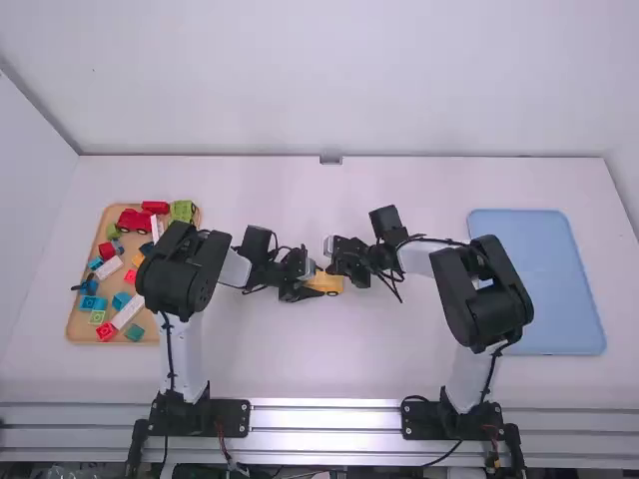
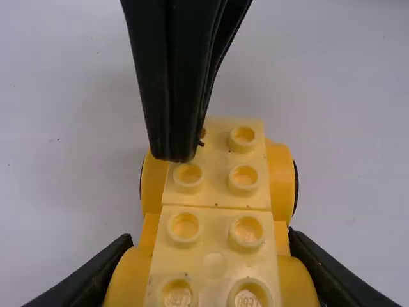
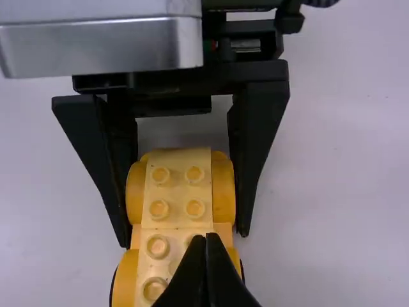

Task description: Assemble lego blocks to make yellow taxi

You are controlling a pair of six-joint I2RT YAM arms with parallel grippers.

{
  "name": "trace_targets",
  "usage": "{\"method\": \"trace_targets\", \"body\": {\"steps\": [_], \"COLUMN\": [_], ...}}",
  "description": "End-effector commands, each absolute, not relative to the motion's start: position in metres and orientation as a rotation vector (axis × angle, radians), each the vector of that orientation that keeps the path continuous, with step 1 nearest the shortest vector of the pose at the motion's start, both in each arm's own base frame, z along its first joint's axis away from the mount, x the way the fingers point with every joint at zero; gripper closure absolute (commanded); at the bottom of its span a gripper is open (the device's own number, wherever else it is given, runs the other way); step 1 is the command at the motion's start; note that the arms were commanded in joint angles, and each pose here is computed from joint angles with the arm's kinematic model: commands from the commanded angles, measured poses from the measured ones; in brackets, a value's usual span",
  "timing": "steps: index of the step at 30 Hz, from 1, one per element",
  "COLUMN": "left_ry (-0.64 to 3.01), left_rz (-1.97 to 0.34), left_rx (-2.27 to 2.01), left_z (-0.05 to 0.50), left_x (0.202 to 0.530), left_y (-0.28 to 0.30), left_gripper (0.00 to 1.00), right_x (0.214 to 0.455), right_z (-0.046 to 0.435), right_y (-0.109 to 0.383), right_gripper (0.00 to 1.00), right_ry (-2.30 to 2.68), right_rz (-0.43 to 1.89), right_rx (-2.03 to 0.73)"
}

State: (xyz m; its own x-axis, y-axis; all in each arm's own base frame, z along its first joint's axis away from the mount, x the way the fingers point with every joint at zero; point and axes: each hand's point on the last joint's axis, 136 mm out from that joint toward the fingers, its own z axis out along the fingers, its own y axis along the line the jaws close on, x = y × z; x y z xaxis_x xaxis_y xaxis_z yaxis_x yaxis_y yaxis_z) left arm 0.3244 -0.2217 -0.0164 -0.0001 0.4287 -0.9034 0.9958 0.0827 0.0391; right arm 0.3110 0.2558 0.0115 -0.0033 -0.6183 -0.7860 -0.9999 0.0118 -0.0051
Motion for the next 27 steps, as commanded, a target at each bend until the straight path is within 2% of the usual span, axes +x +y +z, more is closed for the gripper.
{"method": "trace_targets", "body": {"steps": [1,11,15,17,21,22,24,25,27], "left_ry": [1.579,1.576,1.576,1.575,1.579,1.595,1.635,1.663,1.681], "left_rz": [-0.903,-0.901,-0.901,-0.899,-0.888,-0.872,-0.846,-0.820,-0.786], "left_rx": [1.467,1.468,1.467,1.468,1.467,1.465,1.446,1.433,1.431], "left_z": [-0.025,-0.025,-0.025,-0.025,-0.025,-0.027,-0.030,-0.032,-0.033], "left_x": [0.319,0.319,0.320,0.320,0.321,0.324,0.329,0.334,0.339], "left_y": [-0.223,-0.223,-0.223,-0.223,-0.223,-0.222,-0.220,-0.218,-0.216], "left_gripper": [0.51,0.51,0.51,0.51,0.51,0.51,0.51,0.51,0.50], "right_x": [0.289,0.273,0.282,0.289,0.305,0.312,0.323,0.332,0.341], "right_z": [-0.028,-0.045,-0.044,-0.032,0.031,0.050,0.069,0.083,0.099], "right_y": [0.243,0.233,0.235,0.244,0.255,0.254,0.248,0.242,0.233], "right_gripper": [1.00,1.00,1.00,1.00,1.00,0.93,0.89,0.80,0.56], "right_ry": [1.855,1.853,1.863,1.813,1.661,1.632,1.619,1.621,1.612], "right_rz": [0.735,0.679,0.652,0.702,0.897,0.910,0.891,0.865,0.832], "right_rx": [-1.732,-1.817,-1.773,-1.720,-1.567,-1.530,-1.493,-1.458,-1.421]}}
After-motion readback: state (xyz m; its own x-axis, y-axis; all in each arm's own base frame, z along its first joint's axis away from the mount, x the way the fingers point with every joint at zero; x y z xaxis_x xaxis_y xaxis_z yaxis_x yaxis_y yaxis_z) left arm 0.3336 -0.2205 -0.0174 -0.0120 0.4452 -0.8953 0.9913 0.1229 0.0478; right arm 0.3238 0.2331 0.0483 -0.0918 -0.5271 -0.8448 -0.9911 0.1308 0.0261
